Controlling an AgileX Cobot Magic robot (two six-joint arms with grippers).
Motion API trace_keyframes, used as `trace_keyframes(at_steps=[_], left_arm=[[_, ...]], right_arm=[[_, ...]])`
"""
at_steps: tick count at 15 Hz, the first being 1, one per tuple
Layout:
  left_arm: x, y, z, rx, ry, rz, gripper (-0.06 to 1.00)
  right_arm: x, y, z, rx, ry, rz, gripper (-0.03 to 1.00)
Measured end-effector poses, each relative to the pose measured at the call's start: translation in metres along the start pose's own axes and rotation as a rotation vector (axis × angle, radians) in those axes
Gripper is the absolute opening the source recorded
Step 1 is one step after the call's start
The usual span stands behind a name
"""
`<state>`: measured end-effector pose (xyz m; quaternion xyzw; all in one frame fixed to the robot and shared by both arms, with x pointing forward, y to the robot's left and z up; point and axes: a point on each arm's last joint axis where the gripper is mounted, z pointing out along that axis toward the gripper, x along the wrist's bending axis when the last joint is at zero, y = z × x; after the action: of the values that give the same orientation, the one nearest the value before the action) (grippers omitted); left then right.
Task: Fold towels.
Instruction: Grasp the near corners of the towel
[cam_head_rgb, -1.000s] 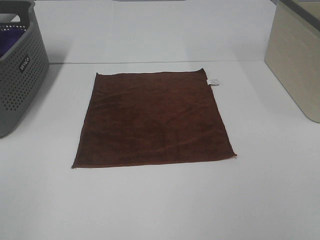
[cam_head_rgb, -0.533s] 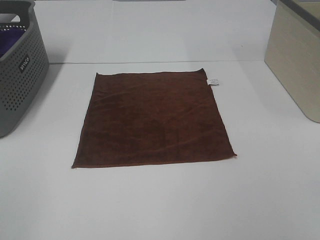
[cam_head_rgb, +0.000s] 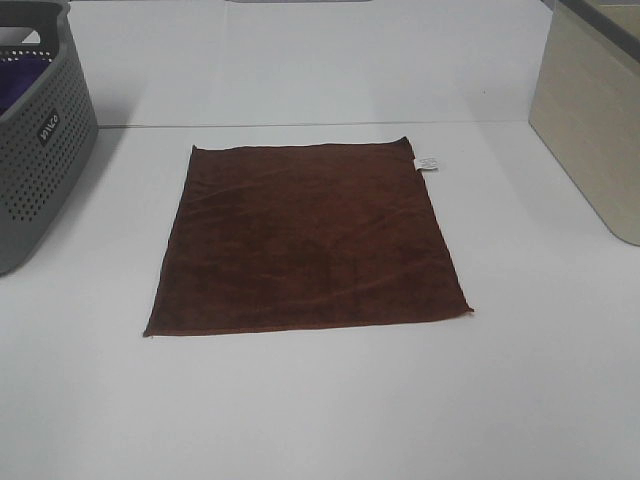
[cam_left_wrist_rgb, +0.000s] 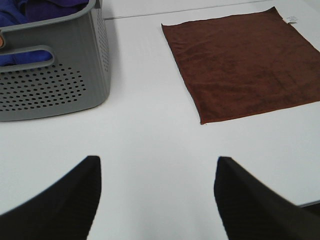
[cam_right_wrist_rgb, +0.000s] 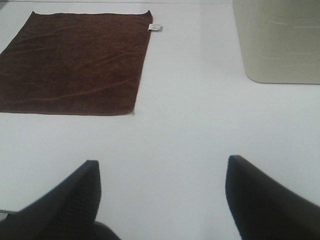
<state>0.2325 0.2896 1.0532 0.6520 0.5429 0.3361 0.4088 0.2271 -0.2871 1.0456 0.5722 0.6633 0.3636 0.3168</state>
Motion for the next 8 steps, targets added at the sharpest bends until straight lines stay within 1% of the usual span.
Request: trace_keyframes(at_steps=[8], left_arm=[[0.0,0.0,0.0,0.0,0.0,0.0,0.63]], right_arm=[[0.0,0.0,0.0,0.0,0.0,0.0,0.67]])
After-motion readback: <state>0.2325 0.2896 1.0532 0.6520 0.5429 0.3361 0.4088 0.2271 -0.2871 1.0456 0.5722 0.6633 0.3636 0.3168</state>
